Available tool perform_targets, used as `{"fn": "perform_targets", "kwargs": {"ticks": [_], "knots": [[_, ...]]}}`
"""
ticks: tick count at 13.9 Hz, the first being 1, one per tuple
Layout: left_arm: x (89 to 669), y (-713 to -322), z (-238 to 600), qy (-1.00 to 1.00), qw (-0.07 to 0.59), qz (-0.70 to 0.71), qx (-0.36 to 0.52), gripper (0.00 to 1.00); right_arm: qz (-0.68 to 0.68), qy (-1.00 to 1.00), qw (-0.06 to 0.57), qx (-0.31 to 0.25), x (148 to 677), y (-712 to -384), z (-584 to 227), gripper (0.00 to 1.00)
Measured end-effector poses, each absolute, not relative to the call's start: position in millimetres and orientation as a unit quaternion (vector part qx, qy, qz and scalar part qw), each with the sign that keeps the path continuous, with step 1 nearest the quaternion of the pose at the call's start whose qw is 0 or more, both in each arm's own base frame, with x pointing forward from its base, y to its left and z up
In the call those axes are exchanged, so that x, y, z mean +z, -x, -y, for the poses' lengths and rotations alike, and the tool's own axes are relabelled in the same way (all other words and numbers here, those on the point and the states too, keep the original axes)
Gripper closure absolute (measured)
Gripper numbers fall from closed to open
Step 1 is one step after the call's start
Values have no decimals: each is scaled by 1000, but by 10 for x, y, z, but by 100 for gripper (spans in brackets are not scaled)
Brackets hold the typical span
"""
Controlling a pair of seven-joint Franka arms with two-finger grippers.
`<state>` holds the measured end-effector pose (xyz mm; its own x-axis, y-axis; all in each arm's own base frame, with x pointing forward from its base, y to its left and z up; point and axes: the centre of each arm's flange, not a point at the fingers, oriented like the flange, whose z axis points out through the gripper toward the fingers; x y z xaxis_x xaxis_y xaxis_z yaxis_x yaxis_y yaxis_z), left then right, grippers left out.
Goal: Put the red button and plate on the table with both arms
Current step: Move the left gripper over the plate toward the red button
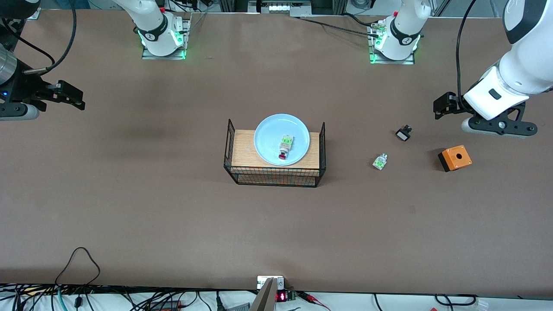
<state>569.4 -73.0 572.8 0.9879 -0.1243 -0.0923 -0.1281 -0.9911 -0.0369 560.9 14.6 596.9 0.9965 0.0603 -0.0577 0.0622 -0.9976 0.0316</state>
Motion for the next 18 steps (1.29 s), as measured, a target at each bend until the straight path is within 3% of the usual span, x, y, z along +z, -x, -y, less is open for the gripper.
{"fn": "perform_targets", "kwargs": {"ticks": [11, 15, 18], "knots": [[5773, -5708, 763, 997, 18, -60, 42, 0, -26, -999, 17, -28, 5971, -5611, -97, 0], [5808, -5566, 1557, 998, 12, -54, 39, 0, -26, -999, 17, -28, 5973, -5612, -96, 0], [5705, -5434, 2092, 996, -28, -47, 65, 0, -26, -999, 17, -27, 5973, -5612, -95, 0]]}}
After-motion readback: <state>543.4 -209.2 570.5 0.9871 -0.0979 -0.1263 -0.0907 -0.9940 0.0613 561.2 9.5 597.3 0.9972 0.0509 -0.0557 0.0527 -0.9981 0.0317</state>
